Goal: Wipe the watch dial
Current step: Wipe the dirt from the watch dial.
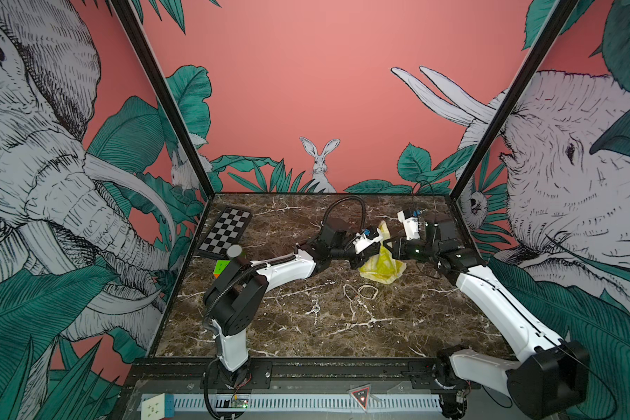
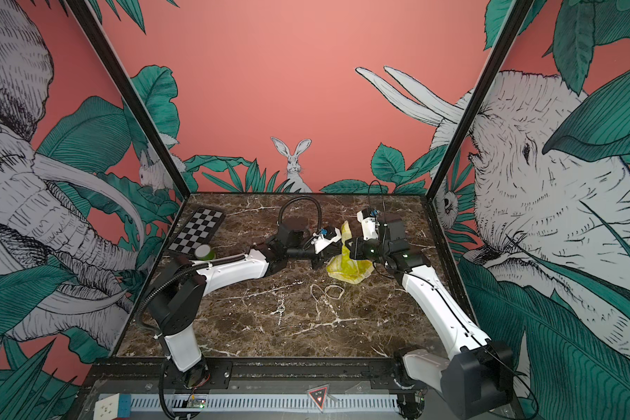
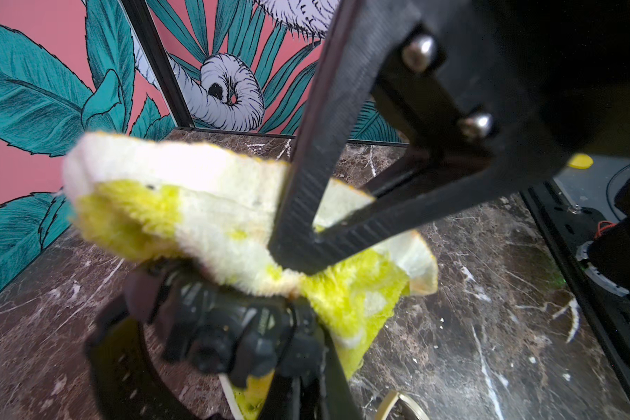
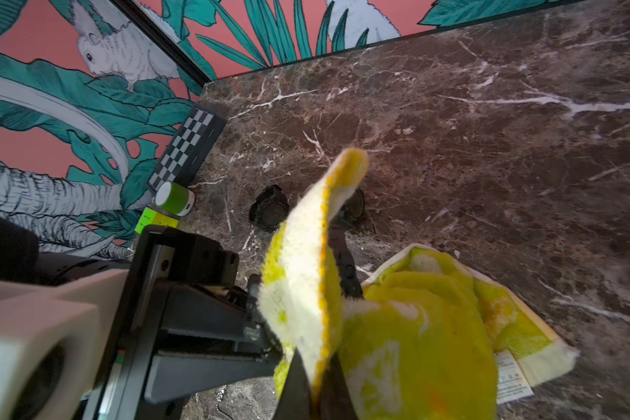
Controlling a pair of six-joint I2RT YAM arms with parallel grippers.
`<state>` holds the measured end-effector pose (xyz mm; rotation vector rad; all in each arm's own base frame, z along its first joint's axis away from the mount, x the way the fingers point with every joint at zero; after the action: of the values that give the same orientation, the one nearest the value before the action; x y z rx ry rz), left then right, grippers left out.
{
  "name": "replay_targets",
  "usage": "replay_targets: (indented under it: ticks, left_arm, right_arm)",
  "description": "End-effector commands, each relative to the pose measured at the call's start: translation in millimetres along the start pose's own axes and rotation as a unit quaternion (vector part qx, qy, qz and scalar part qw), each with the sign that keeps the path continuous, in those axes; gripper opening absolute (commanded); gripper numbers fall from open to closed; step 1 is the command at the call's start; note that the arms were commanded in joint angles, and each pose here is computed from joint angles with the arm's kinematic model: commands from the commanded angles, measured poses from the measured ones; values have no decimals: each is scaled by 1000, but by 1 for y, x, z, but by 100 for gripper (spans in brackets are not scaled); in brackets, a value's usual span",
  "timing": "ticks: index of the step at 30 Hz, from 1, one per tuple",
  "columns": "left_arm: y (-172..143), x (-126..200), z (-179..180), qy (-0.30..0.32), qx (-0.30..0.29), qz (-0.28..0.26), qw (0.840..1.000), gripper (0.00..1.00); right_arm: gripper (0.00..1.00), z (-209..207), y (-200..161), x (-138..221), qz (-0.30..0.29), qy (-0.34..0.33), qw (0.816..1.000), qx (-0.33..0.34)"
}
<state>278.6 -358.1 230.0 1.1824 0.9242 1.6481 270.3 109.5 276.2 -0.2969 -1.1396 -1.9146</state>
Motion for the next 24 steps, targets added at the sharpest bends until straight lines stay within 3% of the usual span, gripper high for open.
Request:
replay_targets:
  ticks: [1,7,17,24]
  left_arm:
    - [58,21,13,39,-70,-102,992,0]
    - [51,20,9,26,-64,-86,994,0]
    - [40,18,0,-9,-52,-67,996,0]
    - [35,16,-4,-39,-40,-60,997,0]
  right_arm:
    - [0,-26,-19,1,39,-108,993,-8]
    - [0,-27,-14,9,19,-126,992,-8]
    - [0,-4,3,50,-40,-57,998,-5]
    - [0,20,18,62,-74,37,997,11]
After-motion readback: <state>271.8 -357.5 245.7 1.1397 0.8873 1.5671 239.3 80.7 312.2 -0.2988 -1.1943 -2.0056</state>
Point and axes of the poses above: each gripper's point midway between its finger pads, its own x axis back along the fingers, its own z axis along the line the jaws close on, y = z × x, the point moved 9 cm from there along x, back along the fingers, and after that the axes turned 11 degrees about -x, right-handed, at the moved point
